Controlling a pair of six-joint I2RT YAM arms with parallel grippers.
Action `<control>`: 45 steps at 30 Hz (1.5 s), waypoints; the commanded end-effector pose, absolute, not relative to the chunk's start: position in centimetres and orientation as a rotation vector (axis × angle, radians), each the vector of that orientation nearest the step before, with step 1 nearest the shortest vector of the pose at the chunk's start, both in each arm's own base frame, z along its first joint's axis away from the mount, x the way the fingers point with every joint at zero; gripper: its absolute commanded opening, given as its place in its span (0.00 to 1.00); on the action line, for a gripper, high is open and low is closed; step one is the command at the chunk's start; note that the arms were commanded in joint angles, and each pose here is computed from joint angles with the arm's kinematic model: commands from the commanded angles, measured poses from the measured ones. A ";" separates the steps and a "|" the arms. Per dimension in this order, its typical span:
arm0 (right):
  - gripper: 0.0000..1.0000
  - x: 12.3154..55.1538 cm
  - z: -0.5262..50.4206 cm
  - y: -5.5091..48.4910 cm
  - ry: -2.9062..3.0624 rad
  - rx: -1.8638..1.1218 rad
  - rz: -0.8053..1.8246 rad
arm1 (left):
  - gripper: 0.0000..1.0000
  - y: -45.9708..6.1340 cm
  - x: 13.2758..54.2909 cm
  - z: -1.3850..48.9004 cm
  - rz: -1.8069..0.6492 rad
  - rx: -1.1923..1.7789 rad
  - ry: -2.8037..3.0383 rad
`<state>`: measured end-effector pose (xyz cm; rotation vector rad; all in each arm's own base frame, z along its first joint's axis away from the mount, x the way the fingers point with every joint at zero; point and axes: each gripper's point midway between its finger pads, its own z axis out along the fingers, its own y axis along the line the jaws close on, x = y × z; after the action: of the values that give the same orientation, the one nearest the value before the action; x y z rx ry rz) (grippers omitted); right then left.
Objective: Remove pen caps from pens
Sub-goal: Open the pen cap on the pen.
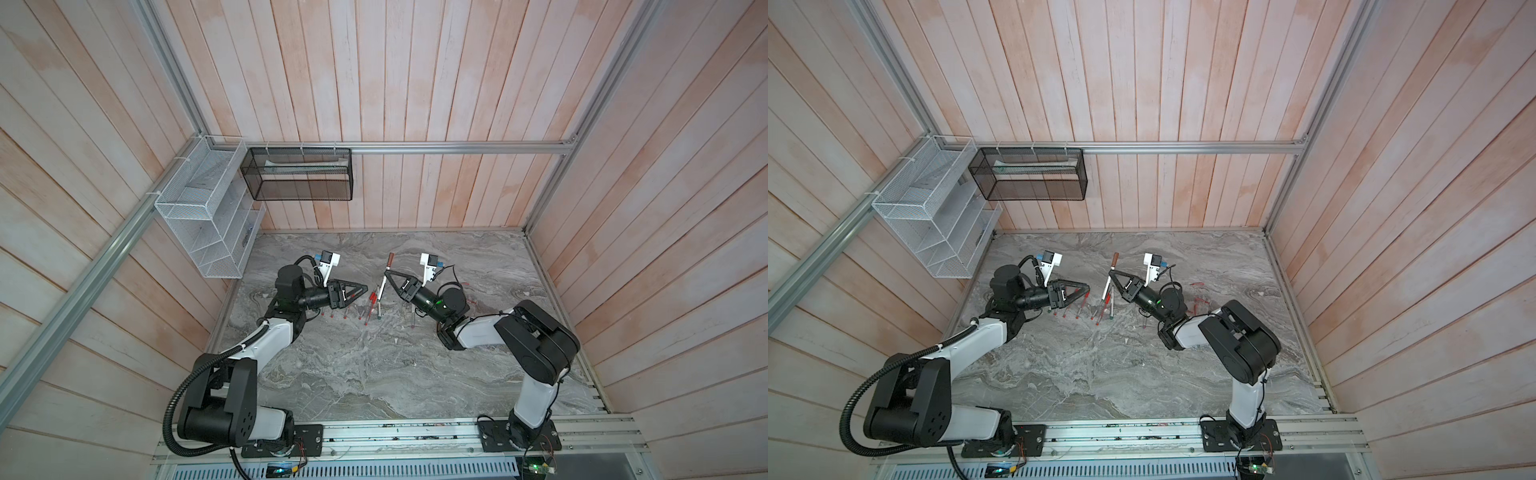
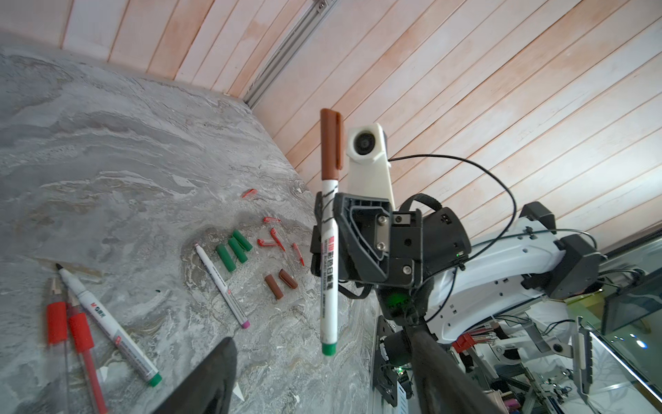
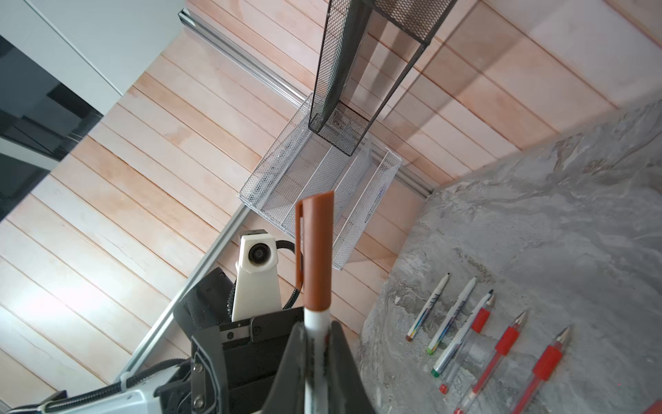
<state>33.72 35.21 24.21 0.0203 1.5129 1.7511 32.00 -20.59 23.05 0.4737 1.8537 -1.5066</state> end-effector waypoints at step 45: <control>0.40 32.2 27.7 32.7 1.324 -0.010 1.938 | 0.00 -26.1 28.6 21.5 -1.586 0.767 1.860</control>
<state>33.76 32.86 24.08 0.1096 1.4922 1.8745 29.04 -25.72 21.63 0.7174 1.8926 -1.5598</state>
